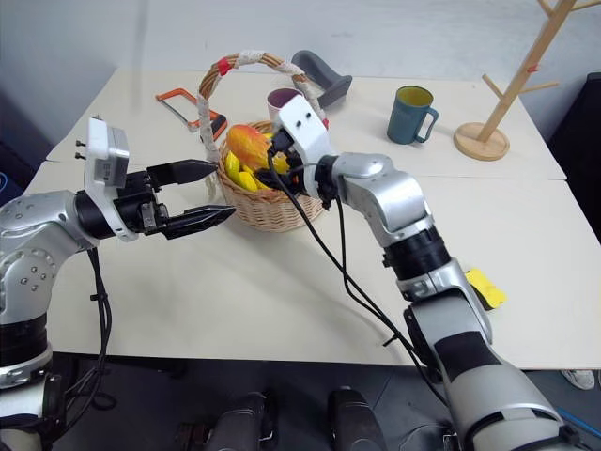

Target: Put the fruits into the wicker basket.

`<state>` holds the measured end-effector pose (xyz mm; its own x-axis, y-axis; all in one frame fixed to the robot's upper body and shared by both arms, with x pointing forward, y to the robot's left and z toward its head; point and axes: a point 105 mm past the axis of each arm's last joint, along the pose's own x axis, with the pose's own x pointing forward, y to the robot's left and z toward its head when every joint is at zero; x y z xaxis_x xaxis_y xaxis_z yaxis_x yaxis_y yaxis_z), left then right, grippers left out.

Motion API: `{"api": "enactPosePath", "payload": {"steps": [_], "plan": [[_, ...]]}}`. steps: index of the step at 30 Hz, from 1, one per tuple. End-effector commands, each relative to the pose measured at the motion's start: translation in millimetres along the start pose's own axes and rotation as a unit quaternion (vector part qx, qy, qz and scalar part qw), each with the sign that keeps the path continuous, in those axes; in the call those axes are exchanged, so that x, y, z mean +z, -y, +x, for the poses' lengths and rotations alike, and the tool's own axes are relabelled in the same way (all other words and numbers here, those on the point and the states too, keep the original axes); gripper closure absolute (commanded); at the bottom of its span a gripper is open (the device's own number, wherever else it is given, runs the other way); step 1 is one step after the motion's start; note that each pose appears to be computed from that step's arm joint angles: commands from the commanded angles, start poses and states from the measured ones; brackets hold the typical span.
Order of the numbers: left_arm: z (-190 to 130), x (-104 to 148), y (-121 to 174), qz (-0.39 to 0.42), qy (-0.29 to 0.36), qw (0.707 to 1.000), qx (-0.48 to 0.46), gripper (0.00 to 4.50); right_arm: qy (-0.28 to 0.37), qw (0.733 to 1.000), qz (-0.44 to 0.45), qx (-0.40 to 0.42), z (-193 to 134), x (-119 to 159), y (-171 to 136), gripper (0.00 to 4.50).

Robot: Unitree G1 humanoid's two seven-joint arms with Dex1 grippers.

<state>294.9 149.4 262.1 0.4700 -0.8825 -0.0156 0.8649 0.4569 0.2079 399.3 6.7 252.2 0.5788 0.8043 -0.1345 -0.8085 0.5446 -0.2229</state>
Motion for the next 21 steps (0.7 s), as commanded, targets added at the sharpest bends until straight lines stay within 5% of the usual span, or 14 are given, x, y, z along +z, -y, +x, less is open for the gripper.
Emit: {"api": "enactPosePath", "payload": {"steps": [1,8,12,21], "plan": [[-2,11,5,0.025,0.017,1.0,0.001,0.0,0.03,0.999,-0.039,-0.003,-6,21,2,0.09],[-2,19,3,0.018,0.039,0.999,0.013,0.0,0.064,0.996,-0.042,-0.034,-73,20,7,0.03],[1,21,5,0.018,0.044,0.999,0.012,0.0,0.068,0.99,0.007,-0.123,-99,3,30,0.03],[6,25,6,0.027,0.046,0.999,0.004,0.0,0.094,0.976,0.049,-0.19,-57,4,68,0.03]]}}
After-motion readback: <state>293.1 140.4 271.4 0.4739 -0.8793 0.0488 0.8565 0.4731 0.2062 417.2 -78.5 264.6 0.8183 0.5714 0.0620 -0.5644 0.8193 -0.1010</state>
